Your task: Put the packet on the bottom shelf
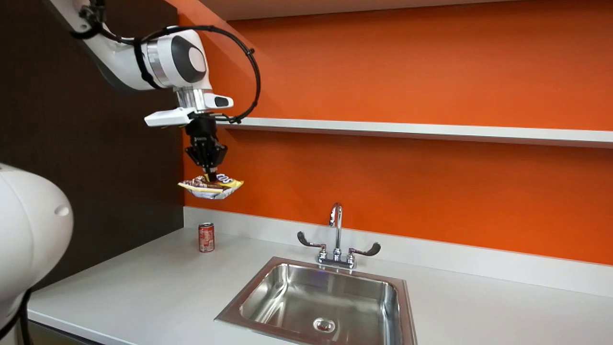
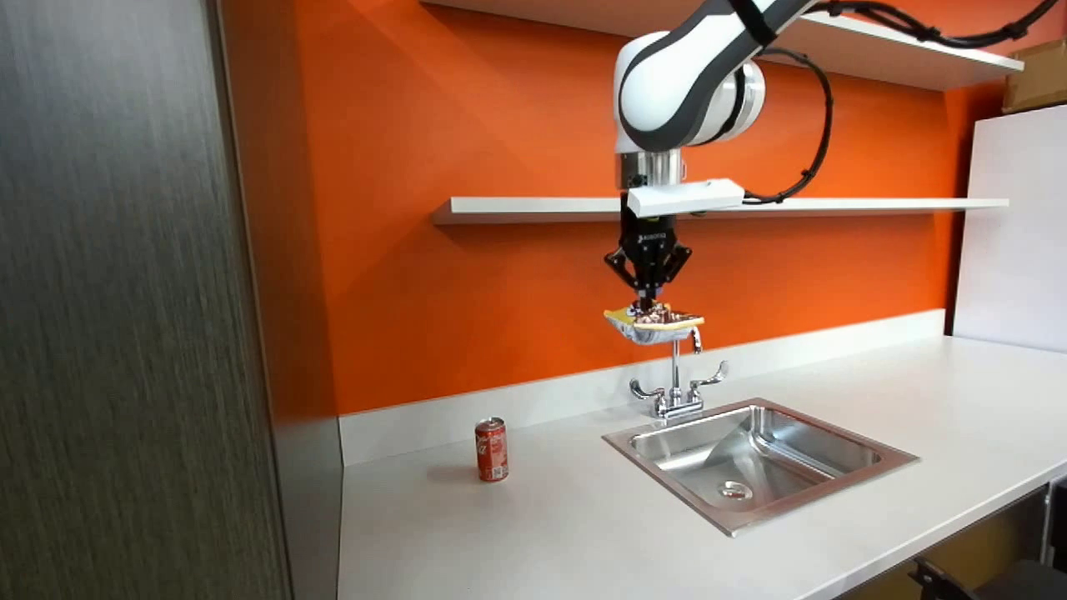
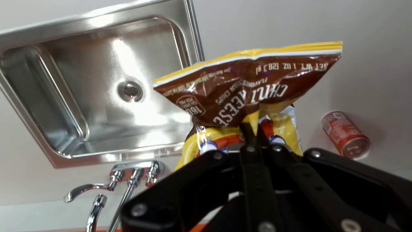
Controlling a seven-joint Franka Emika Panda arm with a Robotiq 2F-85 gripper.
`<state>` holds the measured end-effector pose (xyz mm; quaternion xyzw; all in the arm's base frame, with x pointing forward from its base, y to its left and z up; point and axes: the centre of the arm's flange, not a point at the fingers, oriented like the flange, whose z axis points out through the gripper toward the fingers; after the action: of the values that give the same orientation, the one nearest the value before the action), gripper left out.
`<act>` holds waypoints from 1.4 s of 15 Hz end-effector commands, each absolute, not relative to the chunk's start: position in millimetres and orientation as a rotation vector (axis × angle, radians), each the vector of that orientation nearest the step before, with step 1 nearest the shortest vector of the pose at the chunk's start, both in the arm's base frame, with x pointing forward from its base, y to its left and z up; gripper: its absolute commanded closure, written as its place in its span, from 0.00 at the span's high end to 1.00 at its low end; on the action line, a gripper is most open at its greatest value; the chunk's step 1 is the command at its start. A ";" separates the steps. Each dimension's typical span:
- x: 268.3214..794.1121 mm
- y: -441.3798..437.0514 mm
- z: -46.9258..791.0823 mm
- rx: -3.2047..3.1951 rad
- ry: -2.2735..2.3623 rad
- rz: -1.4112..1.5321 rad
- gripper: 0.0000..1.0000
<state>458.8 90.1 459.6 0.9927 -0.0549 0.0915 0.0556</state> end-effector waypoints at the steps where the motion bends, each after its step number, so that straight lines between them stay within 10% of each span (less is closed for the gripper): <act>1: 444.9 97.9 515.9 3.005 -0.082 0.412 0.00; 21: 529.6 128.7 690.2 2.907 -0.083 0.912 0.00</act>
<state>487.1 125.9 675.7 0.9534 -0.0266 0.2988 0.0308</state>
